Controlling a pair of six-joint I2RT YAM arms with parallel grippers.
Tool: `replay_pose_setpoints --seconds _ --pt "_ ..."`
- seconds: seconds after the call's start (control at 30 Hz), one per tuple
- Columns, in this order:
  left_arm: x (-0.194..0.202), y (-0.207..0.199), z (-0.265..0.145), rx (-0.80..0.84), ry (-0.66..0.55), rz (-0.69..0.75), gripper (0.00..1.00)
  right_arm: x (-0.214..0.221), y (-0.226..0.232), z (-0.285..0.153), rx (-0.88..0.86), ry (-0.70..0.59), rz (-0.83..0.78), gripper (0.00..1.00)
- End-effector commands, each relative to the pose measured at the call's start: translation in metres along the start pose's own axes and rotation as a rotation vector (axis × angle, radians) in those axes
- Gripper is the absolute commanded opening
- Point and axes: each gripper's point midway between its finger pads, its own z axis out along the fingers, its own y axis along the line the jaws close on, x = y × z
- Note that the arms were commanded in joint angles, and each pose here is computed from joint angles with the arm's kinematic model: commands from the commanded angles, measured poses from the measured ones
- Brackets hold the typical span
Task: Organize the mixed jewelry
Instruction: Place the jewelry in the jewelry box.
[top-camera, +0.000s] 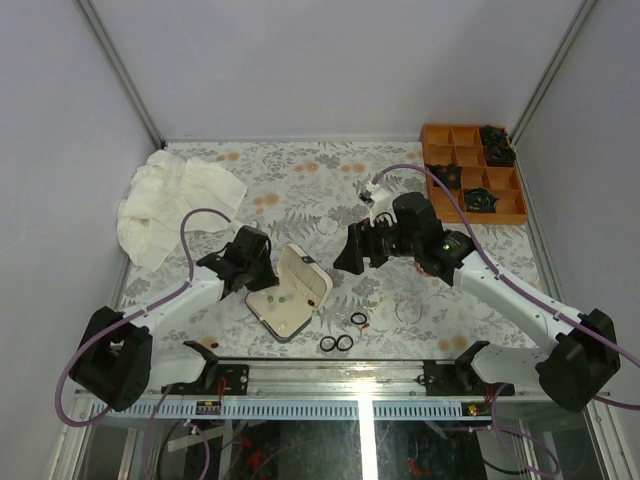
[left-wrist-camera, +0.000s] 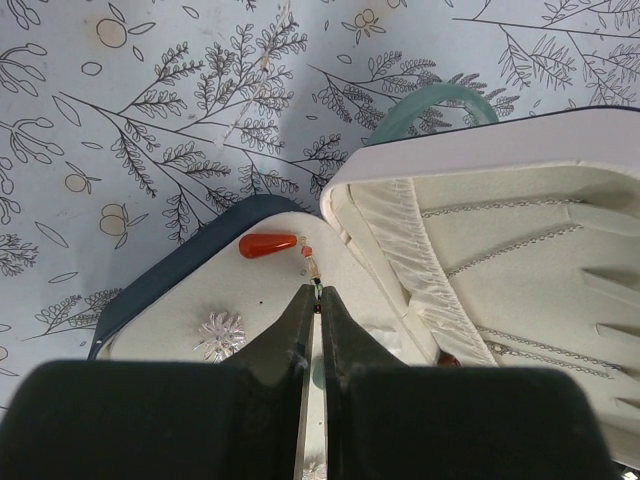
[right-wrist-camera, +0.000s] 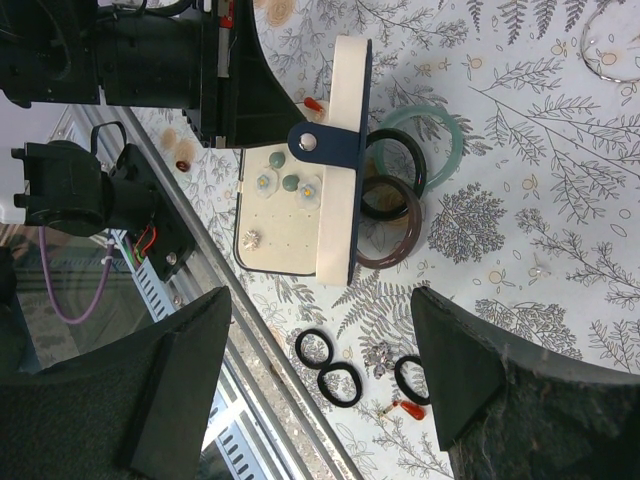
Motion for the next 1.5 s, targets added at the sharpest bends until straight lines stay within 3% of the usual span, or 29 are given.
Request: replay_pose_setpoints --seconds 0.0,0.43,0.57,0.87,1.47 --pt "-0.015 -0.011 0.0 0.033 -0.047 0.002 0.0 -0.013 0.008 -0.003 -0.037 -0.047 -0.018 0.79" --pt "-0.011 -0.003 0.004 -0.006 -0.027 0.012 0.0 -0.013 0.007 -0.006 -0.019 -0.047 -0.017 0.8" --pt "-0.01 0.0 0.003 -0.018 -0.025 0.015 0.0 -0.018 -0.003 -0.022 0.091 -0.051 -0.032 0.8" --pt "-0.007 0.003 0.006 -0.04 0.007 0.037 0.0 -0.029 -0.026 -0.075 0.335 -0.192 -0.059 0.84" --pt "-0.005 0.005 0.005 -0.053 0.029 0.058 0.0 -0.021 -0.032 -0.059 0.315 -0.157 -0.057 0.85"
